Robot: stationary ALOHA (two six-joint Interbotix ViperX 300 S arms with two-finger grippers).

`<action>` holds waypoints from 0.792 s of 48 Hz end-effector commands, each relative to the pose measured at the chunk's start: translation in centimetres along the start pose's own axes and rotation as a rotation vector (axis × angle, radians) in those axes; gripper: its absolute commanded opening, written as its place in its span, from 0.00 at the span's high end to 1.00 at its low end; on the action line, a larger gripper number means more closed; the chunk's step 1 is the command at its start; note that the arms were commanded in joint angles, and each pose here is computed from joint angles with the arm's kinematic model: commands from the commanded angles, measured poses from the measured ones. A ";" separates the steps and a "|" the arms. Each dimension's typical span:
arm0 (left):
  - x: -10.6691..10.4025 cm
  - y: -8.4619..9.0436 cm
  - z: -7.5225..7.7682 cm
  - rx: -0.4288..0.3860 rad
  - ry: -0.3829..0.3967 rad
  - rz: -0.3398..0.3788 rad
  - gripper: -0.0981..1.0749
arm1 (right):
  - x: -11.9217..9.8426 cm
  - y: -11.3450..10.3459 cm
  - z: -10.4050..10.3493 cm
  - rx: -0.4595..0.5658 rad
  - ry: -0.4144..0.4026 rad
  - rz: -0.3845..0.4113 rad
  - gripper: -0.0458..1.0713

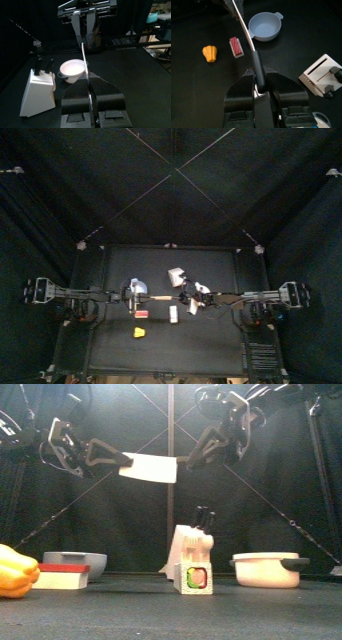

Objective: Grab cleaver with both hands

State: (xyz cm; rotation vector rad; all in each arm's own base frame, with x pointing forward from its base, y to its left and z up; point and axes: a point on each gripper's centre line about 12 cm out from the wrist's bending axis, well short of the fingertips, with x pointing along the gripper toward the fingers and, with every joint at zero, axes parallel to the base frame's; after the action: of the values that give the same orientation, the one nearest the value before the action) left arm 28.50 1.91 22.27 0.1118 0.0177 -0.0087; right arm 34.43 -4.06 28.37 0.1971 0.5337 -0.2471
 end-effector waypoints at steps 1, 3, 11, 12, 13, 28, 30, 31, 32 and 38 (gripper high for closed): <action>-0.1 -0.4 -0.1 0.005 -0.001 -0.016 0.73 | -1.3 -1.4 0.8 0.025 0.015 -0.034 0.59; -0.1 -0.4 0.0 0.006 -0.003 -0.016 0.73 | -1.3 -1.6 0.5 0.016 0.055 -0.037 0.59; -0.1 -0.5 0.0 0.004 -0.003 -0.020 0.73 | -1.2 -1.9 0.8 -0.003 0.074 0.020 0.59; -0.1 -0.5 0.0 0.003 -0.002 -0.020 0.73 | -1.2 -1.9 0.9 -0.013 0.066 0.028 0.59; -0.1 -0.5 0.0 0.003 -0.002 -0.020 0.73 | -1.2 -1.9 0.8 -0.028 0.063 0.033 0.59; 0.0 -0.3 -0.6 -0.034 0.017 0.009 0.73 | -1.7 -2.5 -0.8 -0.217 0.044 0.027 0.59; 0.1 -0.3 -1.0 -0.040 0.029 0.013 0.73 | -1.9 -2.6 -0.9 -0.249 0.031 0.016 0.59; 0.1 -0.3 -1.2 -0.044 0.036 0.014 0.73 | -2.0 -2.7 -1.1 -0.260 0.022 0.011 0.59; 0.2 -0.3 -1.3 -0.045 0.041 0.014 0.73 | -2.1 -2.8 -1.1 -0.271 0.011 0.008 0.59; 0.9 -0.4 -2.3 -0.050 0.073 0.012 0.73 | -2.6 -2.8 -2.2 -0.309 -0.063 0.012 0.59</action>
State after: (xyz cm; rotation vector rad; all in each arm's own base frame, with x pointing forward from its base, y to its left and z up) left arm 29.61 2.01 21.02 0.0648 0.0548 0.0150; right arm 32.20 -5.07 27.31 -0.0904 0.5499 -0.1274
